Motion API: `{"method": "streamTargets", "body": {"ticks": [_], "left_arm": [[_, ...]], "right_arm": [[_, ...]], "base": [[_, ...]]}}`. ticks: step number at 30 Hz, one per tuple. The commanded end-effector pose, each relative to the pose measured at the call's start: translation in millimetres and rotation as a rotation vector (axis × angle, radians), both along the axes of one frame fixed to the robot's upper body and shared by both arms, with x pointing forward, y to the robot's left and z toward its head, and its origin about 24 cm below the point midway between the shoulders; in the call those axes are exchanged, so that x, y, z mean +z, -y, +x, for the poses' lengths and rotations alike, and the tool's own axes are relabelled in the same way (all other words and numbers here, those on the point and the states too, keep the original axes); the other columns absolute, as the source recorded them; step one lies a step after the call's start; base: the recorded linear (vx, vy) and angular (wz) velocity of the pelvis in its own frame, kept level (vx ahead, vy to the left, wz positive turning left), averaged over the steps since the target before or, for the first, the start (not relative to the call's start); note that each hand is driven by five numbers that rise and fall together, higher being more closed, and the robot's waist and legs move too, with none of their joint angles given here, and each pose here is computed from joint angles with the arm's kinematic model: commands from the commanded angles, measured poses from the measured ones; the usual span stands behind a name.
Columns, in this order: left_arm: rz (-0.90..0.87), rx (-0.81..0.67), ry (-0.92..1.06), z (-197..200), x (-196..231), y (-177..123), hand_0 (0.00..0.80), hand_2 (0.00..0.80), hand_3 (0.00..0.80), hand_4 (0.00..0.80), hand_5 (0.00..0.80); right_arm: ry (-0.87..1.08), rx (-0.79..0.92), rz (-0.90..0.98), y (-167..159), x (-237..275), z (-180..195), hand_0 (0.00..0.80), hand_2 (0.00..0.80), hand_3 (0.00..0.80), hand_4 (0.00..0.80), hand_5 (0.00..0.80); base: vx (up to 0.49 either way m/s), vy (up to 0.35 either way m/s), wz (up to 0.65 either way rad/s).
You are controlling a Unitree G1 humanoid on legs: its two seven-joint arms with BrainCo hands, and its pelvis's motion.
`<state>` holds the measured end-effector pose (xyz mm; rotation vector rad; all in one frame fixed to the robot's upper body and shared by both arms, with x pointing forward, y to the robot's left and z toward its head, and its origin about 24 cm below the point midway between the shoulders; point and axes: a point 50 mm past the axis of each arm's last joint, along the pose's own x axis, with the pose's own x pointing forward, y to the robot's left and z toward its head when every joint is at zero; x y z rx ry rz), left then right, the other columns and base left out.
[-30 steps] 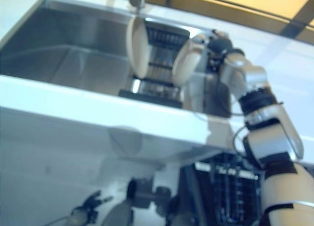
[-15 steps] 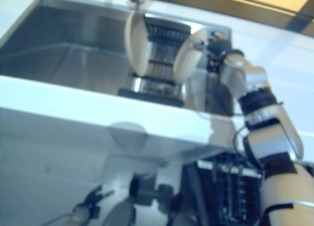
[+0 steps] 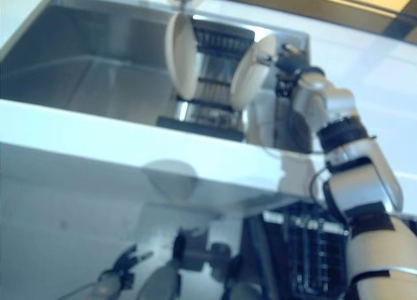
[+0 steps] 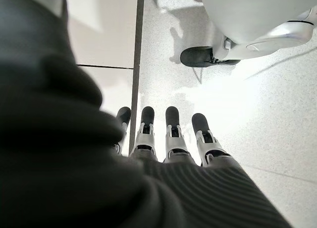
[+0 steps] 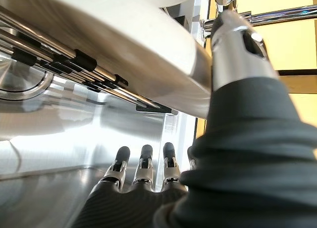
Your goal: Take plates into dishwasher
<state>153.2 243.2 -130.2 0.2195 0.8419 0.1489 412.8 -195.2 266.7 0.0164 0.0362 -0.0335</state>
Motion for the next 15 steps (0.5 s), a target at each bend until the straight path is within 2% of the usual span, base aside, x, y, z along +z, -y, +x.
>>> {"method": "streamTargets", "body": {"ticks": [1, 15], "left_arm": [[-0.027, -0.017, 0.053, 13.2, 4.5, 7.8, 0.0, 0.0, 0.0, 0.0, 0.0], [-0.044, 0.009, 0.057, 11.9, 4.8, 5.6, 0.0, 0.0, 0.0, 0.0, 0.0]], "right_arm": [[0.099, -0.004, -0.06, 0.4, 38.1, -2.3, 0.0, 0.0, 0.0, 0.0, 0.0], [0.08, 0.012, -0.085, -1.9, 36.5, 0.0, 0.0, 0.0, 0.0, 0.0, 0.0]], "base": [[0.0, 0.0, 0.0], [0.001, 0.002, 0.01]]}}
